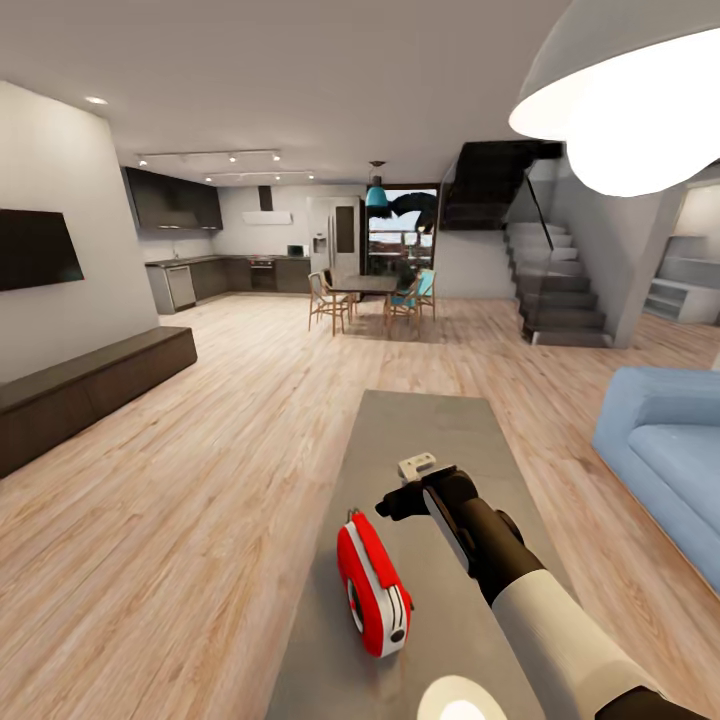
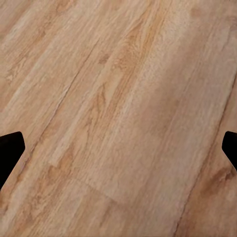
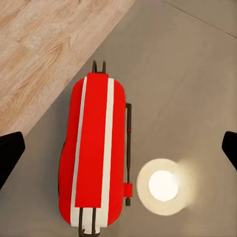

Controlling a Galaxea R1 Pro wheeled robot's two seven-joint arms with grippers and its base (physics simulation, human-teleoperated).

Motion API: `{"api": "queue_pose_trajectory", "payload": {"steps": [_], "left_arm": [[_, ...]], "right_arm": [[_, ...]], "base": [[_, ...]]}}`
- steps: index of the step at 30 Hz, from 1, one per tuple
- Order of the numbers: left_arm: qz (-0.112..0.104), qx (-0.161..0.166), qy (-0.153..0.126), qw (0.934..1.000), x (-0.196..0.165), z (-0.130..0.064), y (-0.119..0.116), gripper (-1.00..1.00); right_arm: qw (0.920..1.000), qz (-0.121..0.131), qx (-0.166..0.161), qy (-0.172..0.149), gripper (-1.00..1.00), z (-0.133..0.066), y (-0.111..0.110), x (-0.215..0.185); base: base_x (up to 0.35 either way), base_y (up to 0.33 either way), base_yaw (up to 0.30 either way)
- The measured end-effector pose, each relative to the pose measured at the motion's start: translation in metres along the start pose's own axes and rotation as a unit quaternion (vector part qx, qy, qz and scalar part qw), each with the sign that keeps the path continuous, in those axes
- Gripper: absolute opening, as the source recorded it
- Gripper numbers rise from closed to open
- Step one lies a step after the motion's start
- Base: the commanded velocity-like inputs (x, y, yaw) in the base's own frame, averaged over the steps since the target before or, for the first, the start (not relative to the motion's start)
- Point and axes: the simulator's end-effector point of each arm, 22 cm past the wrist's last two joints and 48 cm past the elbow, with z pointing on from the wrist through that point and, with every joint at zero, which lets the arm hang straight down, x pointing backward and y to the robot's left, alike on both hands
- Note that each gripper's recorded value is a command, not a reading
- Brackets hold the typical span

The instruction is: Turn on the radio receiver that's on the table in the living room.

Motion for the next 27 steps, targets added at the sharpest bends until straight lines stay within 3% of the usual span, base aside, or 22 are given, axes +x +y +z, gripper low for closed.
{"api": "queue_pose_trajectory", "payload": {"steps": [8, 17, 27], "left_arm": [[0.0, 0.0, 0.0, 1.0, 0.0, 0.0, 0.0, 1.0], [0.0, 0.0, -0.001, 1.0, 0.0, 0.0, 0.0, 1.0], [0.0, 0.0, -0.001, 1.0, 0.0, 0.0, 0.0, 1.0]], "right_arm": [[1.0, 0.0, 0.0, 0.0, 1.0, 0.0, 0.0, 0.0], [1.0, 0.001, 0.001, 0.001, 1.0, 0.0, -0.001, 0.001], [0.9998, 0.004, -0.003, 0.018, 1.0, 0.006, 0.002, 0.013]], "base": [[0.007, 0.013, 0.0], [0.0, 0.151, 0.0], [0.0, 0.007, 0.0]]}}
